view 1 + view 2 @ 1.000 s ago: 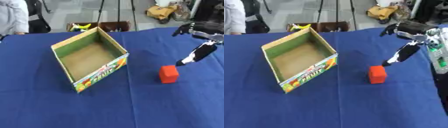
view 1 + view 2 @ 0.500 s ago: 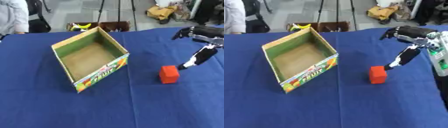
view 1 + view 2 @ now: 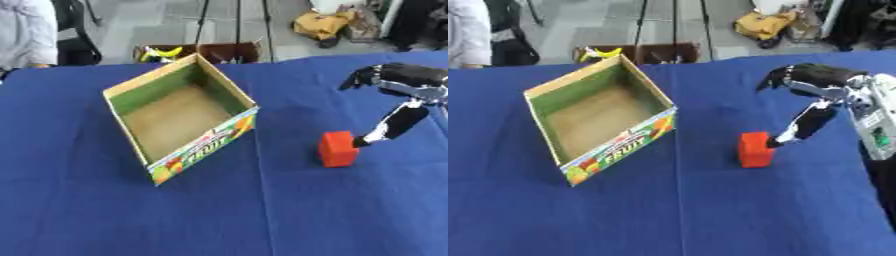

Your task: Pick up objects on the table and place them in the box.

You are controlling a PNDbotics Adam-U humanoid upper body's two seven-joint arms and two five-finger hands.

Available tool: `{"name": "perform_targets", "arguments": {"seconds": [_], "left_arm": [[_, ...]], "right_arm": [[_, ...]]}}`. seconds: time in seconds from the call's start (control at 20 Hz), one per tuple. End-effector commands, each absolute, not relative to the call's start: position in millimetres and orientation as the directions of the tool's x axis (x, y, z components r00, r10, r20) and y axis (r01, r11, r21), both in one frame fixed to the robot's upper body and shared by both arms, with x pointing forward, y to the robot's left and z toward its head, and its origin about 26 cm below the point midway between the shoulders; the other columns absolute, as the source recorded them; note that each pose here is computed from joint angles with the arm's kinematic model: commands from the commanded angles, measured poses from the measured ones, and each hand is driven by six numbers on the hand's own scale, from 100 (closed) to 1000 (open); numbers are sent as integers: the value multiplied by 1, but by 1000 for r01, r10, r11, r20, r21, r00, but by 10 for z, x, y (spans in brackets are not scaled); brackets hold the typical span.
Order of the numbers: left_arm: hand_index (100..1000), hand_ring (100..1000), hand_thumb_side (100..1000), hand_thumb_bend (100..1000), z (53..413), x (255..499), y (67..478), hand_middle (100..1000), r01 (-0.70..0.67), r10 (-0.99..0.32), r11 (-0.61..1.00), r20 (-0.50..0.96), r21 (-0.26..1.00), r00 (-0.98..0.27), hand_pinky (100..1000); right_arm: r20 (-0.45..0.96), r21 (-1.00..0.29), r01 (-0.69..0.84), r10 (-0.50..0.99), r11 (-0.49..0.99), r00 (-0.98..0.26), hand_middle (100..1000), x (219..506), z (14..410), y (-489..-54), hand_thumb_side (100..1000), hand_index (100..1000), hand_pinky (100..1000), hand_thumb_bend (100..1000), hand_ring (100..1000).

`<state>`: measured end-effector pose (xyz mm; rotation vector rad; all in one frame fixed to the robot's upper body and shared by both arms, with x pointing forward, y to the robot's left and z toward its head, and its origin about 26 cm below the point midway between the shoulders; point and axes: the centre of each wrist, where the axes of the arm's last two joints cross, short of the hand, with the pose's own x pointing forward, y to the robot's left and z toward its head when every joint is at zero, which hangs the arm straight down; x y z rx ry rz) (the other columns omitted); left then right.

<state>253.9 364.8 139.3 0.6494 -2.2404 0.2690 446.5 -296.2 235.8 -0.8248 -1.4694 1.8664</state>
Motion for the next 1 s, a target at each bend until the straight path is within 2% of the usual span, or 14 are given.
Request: {"name": "perform_targets", "arguments": {"seconds": [0.05,0.3,0.55,1.0], "left_arm": [[899,560,875,497,1519,2532,3671,632,-527,-393,850,702,29,-595,357],[899,560,873,496,1521,2534,3669,632,-527,-392,849,702,28,-594,356],[899,560,872,495,1526,2539,3665,633,-526,-390,850,702,27,-596,356],[899,560,871,496,1525,2543,3659,634,-524,-388,851,702,26,-597,356]], "right_arm": [[-242,-867,-110,605,-485,-759,811,4426,2514,-3030,426,888,793,692,812],[-224,-871,-121,603,-476,-766,805,4422,2454,-3038,429,895,790,679,807],[-185,-869,-166,617,-466,-765,803,4429,2303,-3104,441,885,786,626,804],[-182,-858,-162,584,-487,-791,801,4444,2234,-3073,443,872,783,608,801]]}}
